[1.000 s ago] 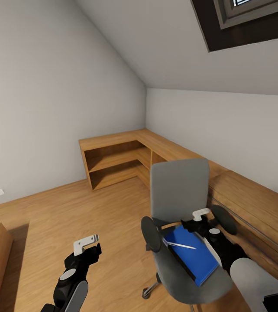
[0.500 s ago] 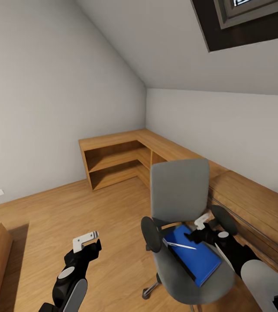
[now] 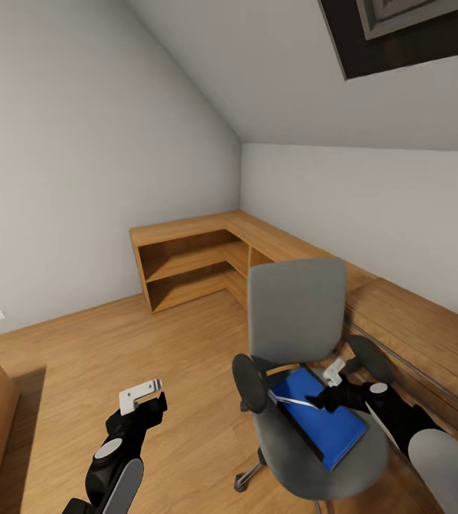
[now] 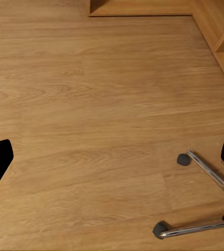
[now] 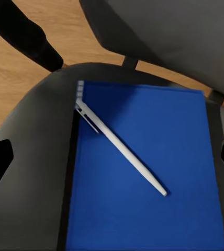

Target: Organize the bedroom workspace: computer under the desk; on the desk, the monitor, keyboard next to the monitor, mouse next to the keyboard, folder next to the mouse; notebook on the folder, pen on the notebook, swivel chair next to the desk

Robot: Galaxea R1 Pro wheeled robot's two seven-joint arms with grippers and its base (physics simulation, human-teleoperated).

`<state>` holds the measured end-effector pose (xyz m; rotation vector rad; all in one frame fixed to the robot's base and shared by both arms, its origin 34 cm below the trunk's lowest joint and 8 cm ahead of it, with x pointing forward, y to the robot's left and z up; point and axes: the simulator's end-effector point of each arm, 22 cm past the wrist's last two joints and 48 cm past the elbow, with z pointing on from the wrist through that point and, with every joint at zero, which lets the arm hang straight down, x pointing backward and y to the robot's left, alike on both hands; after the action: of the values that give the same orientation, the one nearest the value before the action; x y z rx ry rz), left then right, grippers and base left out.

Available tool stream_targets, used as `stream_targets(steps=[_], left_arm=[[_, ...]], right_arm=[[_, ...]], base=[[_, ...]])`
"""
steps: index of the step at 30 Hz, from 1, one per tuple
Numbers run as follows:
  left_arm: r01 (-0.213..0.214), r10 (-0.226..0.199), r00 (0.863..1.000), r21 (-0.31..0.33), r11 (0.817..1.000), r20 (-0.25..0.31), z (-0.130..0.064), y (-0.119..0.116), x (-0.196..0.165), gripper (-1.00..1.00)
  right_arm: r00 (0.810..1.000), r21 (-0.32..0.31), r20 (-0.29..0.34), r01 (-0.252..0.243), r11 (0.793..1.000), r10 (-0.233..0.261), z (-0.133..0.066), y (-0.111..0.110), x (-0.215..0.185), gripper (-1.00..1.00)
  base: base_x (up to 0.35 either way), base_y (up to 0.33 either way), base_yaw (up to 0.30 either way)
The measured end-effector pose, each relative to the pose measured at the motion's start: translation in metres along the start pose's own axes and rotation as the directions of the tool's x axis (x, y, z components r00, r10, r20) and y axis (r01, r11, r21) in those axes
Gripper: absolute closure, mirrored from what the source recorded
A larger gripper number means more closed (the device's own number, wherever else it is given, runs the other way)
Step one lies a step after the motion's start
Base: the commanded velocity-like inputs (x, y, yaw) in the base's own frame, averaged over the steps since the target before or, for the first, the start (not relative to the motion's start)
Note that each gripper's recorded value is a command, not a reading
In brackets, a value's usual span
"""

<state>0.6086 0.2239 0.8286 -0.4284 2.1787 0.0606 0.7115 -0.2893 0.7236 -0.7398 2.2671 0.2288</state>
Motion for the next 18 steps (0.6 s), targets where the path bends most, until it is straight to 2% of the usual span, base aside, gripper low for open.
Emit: stream_targets(steps=[18], left_arm=[[0.0,0.0,1.0,0.0,1.0,-0.001,0.017,0.003,0.022,-1.0]], right_arm=[[1.0,-0.021,-0.023,-0.012,1.0,0.011,0.021,0.007,0.032,-1.0]], base=[[0.0,0.0,0.0]])
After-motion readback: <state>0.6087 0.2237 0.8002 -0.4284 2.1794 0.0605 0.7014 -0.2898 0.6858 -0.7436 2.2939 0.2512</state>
